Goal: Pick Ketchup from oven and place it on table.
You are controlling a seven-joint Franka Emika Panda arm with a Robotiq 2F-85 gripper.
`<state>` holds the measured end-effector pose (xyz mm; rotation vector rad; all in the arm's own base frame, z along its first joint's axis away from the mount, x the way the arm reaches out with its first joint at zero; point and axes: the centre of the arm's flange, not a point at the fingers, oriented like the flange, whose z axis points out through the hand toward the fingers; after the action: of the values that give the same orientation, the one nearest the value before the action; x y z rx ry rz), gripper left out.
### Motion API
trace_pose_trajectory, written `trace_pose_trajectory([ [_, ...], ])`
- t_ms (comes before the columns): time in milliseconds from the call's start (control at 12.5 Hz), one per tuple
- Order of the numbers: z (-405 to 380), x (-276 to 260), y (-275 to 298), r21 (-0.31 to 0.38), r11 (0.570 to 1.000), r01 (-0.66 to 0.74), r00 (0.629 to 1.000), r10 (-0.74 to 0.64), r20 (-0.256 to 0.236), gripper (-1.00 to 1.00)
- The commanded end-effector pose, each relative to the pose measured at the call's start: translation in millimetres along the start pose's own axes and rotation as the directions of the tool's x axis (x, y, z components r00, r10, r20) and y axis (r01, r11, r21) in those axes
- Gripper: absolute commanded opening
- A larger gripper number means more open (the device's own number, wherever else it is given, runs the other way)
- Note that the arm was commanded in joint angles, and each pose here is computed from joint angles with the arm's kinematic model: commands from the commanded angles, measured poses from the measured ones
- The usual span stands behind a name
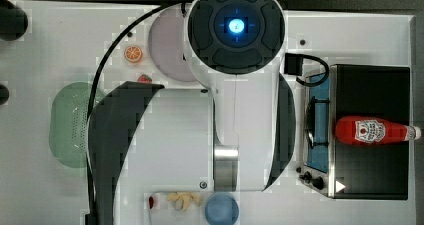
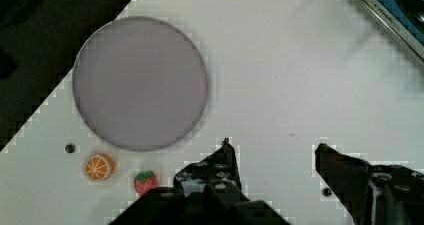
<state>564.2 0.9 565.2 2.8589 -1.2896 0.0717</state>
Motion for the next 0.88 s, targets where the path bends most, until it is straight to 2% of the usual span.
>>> trace_pose_trajectory([
  [80, -55.5, -39.0, 113.6, -0.020, 0.998, 0.056, 0.998, -0.056, 0.015, 0.85],
  [160, -51.1, -30.3, 118.8, -0.024, 0.999, 0.038, 0.999, -0.038, 0.021, 1.00],
  [480, -34.2, 22.0, 151.3, 0.008, 0.997, -0.076, 0.997, 0.076, 0.010, 1.00],
  [720, -14.8, 76.7, 194.7, 0.050, 0.979, -0.196, 0.980, 0.197, -0.021, 1.00],
  [880, 2.4, 105.7, 223.7, 0.052, 0.961, -0.270, 0.962, 0.272, -0.028, 1.00],
])
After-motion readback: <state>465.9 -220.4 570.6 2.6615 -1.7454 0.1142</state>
